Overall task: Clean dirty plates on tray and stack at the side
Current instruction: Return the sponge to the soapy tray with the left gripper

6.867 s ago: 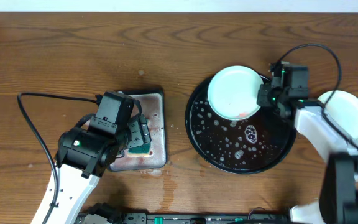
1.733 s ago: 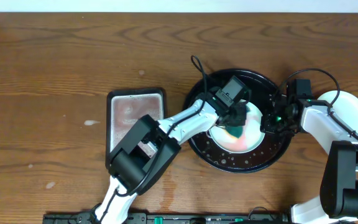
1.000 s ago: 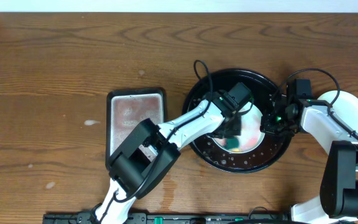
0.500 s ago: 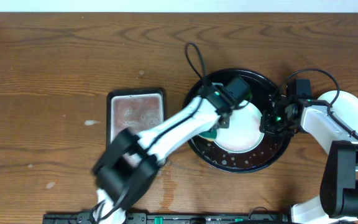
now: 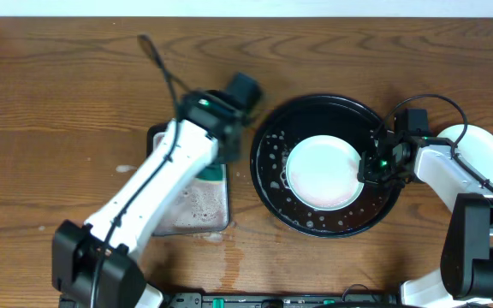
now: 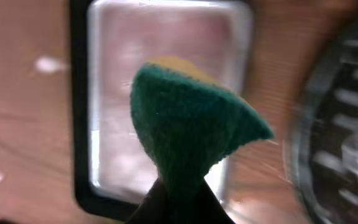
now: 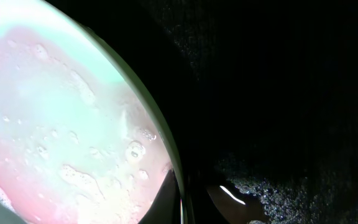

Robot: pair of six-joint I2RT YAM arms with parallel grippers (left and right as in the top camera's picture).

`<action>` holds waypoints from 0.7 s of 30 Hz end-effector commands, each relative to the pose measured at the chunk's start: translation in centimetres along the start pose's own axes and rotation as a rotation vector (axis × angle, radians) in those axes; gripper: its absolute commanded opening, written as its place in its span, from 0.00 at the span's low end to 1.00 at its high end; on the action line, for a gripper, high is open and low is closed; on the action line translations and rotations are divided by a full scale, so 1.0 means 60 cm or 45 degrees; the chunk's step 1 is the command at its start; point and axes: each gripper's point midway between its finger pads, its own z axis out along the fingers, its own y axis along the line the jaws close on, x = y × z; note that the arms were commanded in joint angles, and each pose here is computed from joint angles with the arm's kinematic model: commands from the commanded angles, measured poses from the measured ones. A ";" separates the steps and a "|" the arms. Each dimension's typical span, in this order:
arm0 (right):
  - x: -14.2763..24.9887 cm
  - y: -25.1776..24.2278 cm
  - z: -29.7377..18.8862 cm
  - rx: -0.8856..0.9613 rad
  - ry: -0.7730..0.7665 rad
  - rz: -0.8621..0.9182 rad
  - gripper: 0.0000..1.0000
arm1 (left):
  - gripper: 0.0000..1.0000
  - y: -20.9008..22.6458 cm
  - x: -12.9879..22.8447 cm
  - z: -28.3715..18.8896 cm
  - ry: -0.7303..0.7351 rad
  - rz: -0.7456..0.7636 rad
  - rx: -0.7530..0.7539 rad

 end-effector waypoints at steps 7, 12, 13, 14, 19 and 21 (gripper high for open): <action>-0.001 0.003 -0.020 0.038 -0.032 -0.095 0.01 | 0.15 0.030 0.047 0.112 0.291 -0.118 0.220; -0.017 0.015 -0.099 0.165 -0.225 -0.131 0.01 | 0.42 0.033 0.041 0.086 0.252 -0.116 0.297; -0.018 0.018 -0.114 0.199 -0.263 -0.140 0.01 | 0.46 0.035 0.039 0.076 0.233 -0.118 0.307; -0.019 0.020 -0.128 0.237 -0.301 -0.151 0.01 | 0.49 0.037 0.039 0.066 0.215 -0.120 0.315; -0.022 0.047 -0.188 0.396 -0.494 -0.251 0.01 | 0.61 0.057 0.044 0.002 0.101 -0.132 0.370; -0.019 0.061 -0.195 0.418 -0.525 -0.297 0.01 | 0.66 0.066 0.050 -0.021 0.061 -0.137 0.389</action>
